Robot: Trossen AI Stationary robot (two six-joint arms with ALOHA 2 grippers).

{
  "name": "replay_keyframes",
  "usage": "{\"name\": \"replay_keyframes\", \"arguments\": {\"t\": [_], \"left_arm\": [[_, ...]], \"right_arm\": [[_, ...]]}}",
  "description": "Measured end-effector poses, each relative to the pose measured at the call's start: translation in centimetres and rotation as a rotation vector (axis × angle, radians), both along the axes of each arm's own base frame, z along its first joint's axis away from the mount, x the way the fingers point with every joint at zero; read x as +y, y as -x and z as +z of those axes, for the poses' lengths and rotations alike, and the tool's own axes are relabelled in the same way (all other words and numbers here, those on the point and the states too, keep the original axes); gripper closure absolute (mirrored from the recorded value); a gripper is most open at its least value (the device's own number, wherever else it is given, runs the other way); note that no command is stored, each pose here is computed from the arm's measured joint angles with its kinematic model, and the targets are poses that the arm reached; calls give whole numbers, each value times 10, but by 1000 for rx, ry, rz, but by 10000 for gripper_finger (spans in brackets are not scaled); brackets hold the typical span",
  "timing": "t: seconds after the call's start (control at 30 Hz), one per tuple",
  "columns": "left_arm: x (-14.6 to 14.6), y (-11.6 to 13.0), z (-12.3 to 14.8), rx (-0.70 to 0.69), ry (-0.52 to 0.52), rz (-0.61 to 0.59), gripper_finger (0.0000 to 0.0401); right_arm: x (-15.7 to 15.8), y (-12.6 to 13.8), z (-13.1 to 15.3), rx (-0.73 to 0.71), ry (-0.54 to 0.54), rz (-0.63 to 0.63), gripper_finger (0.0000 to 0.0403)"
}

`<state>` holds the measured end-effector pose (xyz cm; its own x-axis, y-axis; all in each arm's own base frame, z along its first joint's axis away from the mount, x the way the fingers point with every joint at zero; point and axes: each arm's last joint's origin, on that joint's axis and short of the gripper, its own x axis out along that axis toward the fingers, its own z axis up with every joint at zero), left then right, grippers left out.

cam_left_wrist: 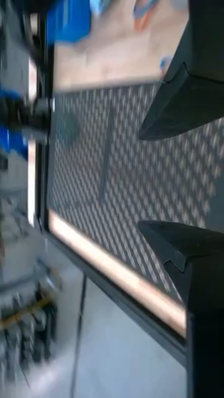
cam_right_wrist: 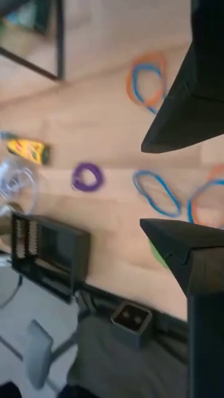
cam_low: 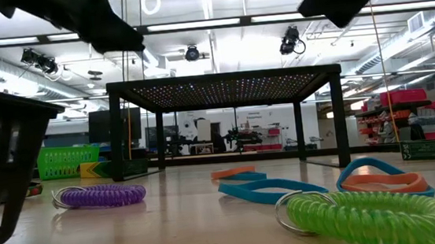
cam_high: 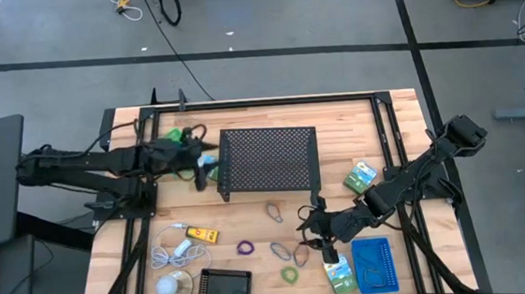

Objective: Pick & Place Office Desk Supplies
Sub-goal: Put the blue rubber band into the blue bin

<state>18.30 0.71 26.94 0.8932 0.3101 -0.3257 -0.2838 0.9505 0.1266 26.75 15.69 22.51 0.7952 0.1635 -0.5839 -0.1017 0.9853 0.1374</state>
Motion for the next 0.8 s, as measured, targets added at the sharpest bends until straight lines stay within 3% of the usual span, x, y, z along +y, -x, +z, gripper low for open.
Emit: {"name": "replay_keyframes", "arguments": {"t": [0.13, 0.43, 0.8], "left_arm": [[-14, -1, 1, -14, 6, -91, 172], [-34, 1, 4, -45, -9, -187, 172], [-39, 1, 4, -40, -13, -205, 172]], "right_arm": [[0, -1, -6, 62, -47, 7, 213], [1, -18, -59, 317, -62, 36, 213], [5, -38, -60, 453, 8, 51, 213]]}}
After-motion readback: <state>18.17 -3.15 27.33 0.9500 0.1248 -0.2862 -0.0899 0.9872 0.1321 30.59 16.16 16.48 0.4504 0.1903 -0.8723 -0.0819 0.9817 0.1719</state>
